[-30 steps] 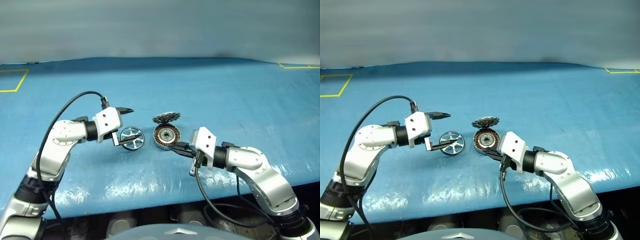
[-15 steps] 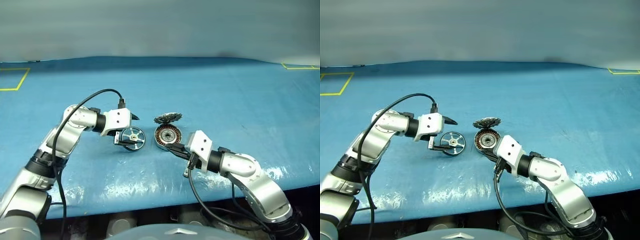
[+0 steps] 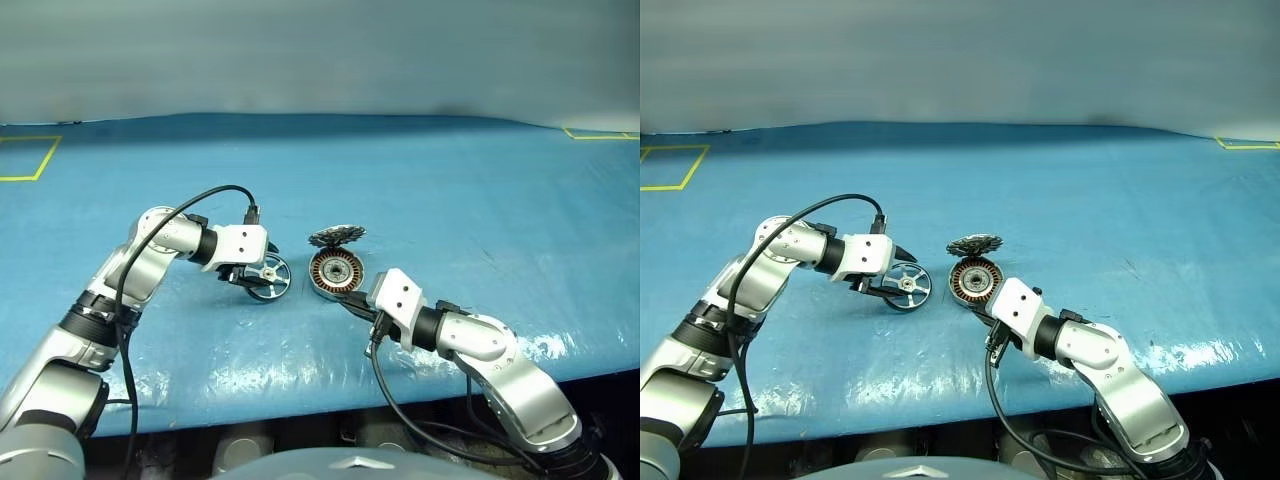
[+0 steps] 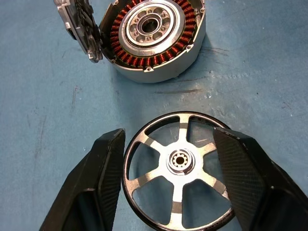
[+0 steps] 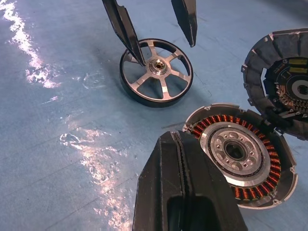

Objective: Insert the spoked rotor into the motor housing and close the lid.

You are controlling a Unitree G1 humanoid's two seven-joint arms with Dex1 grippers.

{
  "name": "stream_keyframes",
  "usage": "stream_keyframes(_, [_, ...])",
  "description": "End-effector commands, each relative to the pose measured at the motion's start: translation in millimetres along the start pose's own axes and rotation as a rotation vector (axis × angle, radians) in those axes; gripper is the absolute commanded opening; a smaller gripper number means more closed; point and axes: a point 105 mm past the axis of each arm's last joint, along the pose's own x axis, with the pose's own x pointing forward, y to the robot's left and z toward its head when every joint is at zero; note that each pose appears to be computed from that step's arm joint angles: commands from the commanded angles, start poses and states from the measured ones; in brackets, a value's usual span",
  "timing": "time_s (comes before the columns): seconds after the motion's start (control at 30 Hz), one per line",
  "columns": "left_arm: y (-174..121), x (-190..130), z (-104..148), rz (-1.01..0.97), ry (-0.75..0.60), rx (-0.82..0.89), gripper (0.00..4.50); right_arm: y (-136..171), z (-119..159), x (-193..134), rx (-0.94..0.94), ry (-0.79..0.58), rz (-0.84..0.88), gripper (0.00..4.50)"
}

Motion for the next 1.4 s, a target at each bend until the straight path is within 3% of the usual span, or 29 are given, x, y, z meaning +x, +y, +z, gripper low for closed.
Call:
stream_keyframes(0.03, [-0.6, 2.4, 1.2, -0.031, 0.009, 0.028, 3.03, -4.8, 8.2, 0.3, -0.013, -0.047, -0.035, 0.00])
stream_keyframes(0.53, [-8.7, 13.5, -19.9, -0.082, 0.105, 0.050, 3.03, -3.1, -1.7, 0.1, -0.013, -0.012, -0.056, 0.00])
stream_keyframes(0.87, [2.2, 1.3, -18.3, -0.013, 0.061, -0.010, 3.03, -0.3, -9.1, 1.1, -0.015, 0.016, -0.051, 0.00])
stream_keyframes(1.13, [14.5, -12.0, -1.5, 0.075, -0.065, -0.063, 3.03, -0.8, -5.0, 2.3, -0.002, -0.006, -0.041, 0.00])
stream_keyframes(1.4, [-6.4, 2.2, -14.0, -0.014, 0.045, -0.035, 3.03, -2.1, -6.8, 5.5, -0.032, 0.012, -0.032, 0.00])
